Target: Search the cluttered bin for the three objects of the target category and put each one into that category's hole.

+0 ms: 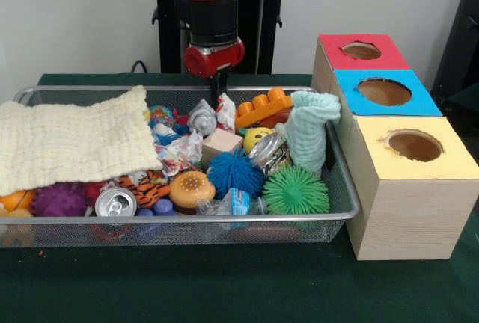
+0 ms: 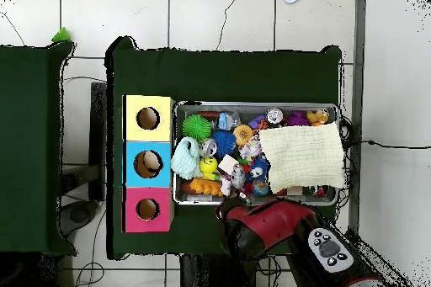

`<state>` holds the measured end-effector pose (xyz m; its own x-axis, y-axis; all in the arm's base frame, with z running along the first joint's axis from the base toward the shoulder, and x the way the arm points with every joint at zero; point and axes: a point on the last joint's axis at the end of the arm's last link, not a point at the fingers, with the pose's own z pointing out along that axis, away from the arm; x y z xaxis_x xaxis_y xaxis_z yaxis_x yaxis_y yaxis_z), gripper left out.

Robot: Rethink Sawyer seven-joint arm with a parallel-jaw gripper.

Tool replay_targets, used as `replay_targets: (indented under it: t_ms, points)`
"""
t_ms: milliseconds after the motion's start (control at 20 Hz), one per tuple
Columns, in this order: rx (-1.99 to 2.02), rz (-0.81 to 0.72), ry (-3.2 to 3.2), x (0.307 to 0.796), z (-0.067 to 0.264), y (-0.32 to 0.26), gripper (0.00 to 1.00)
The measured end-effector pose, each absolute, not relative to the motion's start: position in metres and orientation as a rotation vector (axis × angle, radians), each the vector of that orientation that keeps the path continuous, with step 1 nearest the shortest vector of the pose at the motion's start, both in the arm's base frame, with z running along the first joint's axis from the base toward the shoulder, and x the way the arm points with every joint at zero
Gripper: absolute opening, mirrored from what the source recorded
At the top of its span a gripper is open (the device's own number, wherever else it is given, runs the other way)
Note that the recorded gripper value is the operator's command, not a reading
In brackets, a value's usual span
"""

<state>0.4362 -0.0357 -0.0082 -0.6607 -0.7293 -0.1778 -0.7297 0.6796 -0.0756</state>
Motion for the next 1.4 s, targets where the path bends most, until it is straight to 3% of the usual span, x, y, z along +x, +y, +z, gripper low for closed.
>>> replay_targets:
  t_ms: [900, 1400]
  points:
    - [-1.156, 0.126, 2.784, 0.418, 0.037, -0.010, 0.00]
    - [-1.090, 0.206, 2.842, 0.414, 0.079, 0.015, 0.00]
